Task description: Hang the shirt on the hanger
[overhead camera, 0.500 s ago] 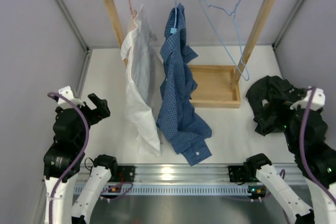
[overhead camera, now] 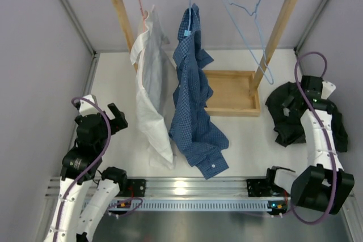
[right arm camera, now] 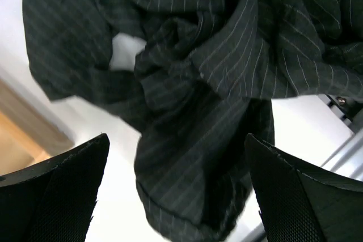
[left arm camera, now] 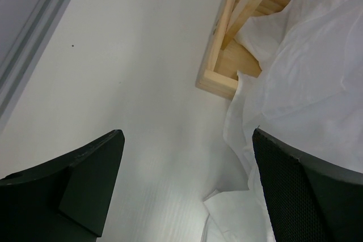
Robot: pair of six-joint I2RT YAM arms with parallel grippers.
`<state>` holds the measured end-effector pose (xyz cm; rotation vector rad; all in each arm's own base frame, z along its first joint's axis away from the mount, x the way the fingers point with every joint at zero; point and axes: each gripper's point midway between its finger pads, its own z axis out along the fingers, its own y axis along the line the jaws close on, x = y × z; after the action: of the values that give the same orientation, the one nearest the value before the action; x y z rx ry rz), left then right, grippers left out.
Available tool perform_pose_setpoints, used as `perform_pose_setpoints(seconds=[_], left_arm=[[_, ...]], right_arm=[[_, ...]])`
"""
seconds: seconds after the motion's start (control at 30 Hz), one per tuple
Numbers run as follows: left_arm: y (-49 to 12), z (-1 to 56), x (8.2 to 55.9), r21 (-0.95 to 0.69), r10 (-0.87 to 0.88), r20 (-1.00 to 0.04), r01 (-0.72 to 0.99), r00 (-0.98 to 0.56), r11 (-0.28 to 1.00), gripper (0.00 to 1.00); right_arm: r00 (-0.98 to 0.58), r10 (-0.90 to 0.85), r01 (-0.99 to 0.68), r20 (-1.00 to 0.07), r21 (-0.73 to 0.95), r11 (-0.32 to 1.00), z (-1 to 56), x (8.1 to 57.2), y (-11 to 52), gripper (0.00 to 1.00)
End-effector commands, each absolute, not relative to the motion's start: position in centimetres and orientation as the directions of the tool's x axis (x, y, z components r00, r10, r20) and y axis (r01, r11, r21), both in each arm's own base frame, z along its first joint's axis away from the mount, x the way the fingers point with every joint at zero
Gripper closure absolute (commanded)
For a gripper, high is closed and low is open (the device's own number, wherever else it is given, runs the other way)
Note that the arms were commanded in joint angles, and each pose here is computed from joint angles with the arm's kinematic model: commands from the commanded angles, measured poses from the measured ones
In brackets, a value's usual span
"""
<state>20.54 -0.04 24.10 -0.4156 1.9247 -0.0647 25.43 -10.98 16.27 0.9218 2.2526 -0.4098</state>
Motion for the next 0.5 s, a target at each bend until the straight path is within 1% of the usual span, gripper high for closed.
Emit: perform_pose_setpoints(seconds=[0.0, 0.07, 0.1, 0.13, 0.17, 0.2, 0.3, 0.37, 0.4, 0.43, 0.47], left_arm=[[-0.2, 26.0, 21.2, -0.281, -0.336, -0.911, -0.235, -0.24, 0.93, 0.02], [-0.3, 26.1, 21.0, -0.287, -0.339, -0.911, -0.231, -0.233, 0.93, 0.02], [-0.3, 26.2, 21.0, -0.287, -0.338, -0.912, -0.228, -0.233, 0.93, 0.02], [-0.4, 26.2, 20.9, -0.288, -0.338, -0.912, -0.226, -0.232, 0.931, 0.02], [-0.4, 26.2, 20.9, -0.291, -0.34, -0.912, -0.222, -0.23, 0.931, 0.02], [-0.5, 26.2, 20.9, -0.293, -0.341, -0.911, -0.218, -0.231, 0.931, 0.02], [-0.7, 26.2, 20.9, -0.294, -0.34, -0.91, -0.211, -0.236, 0.932, 0.02], [-0.7, 26.2, 20.9, -0.294, -0.341, -0.91, -0.212, -0.237, 0.932, 0.02], [-0.7, 26.1, 20.9, -0.295, -0.341, -0.91, -0.21, -0.236, 0.932, 0.02], [-0.7, 26.1, 20.9, -0.297, -0.343, -0.909, -0.209, -0.237, 0.932, 0.02], [-0.7, 26.2, 20.9, -0.298, -0.344, -0.909, -0.208, -0.234, 0.931, 0.02]], right_arm=[[-0.397, 0.56, 0.767, -0.727, 0.072, 0.638, 16.2, 27.9, -12.4, 0.01], [-0.356, 0.579, 0.804, -0.733, 0.076, 0.59, 15.2, 27.4, -13.2, 0.01], [-0.344, 0.595, 0.831, -0.727, 0.06, 0.554, 13.6, 26.4, -13.5, 0.01], [-0.318, 0.589, 0.859, -0.743, 0.037, 0.51, 13.3, 25.6, -14.5, 0.01], [-0.312, 0.595, 0.871, -0.741, 0.027, 0.491, 12.1, 25.0, -14.9, 0.01], [-0.315, 0.6, 0.874, -0.736, 0.023, 0.486, 11.4, 24.8, -15.1, 0.01], [-0.35, 0.673, 0.863, -0.652, 0.055, 0.503, 8.3, 24.9, -14.5, 0.0], [-0.352, 0.689, 0.861, -0.634, 0.07, 0.504, 6.9, 24.7, -13.9, 0.01], [-0.344, 0.69, 0.862, -0.637, 0.077, 0.501, 6.6, 24.5, -13.8, 0.05], [-0.34, 0.695, 0.858, -0.633, 0.095, 0.506, 6.3, 24.5, -13.5, 0.23], [-0.347, 0.697, 0.847, -0.628, 0.109, 0.52, 5.7, 24.0, -12.9, 0.33]])
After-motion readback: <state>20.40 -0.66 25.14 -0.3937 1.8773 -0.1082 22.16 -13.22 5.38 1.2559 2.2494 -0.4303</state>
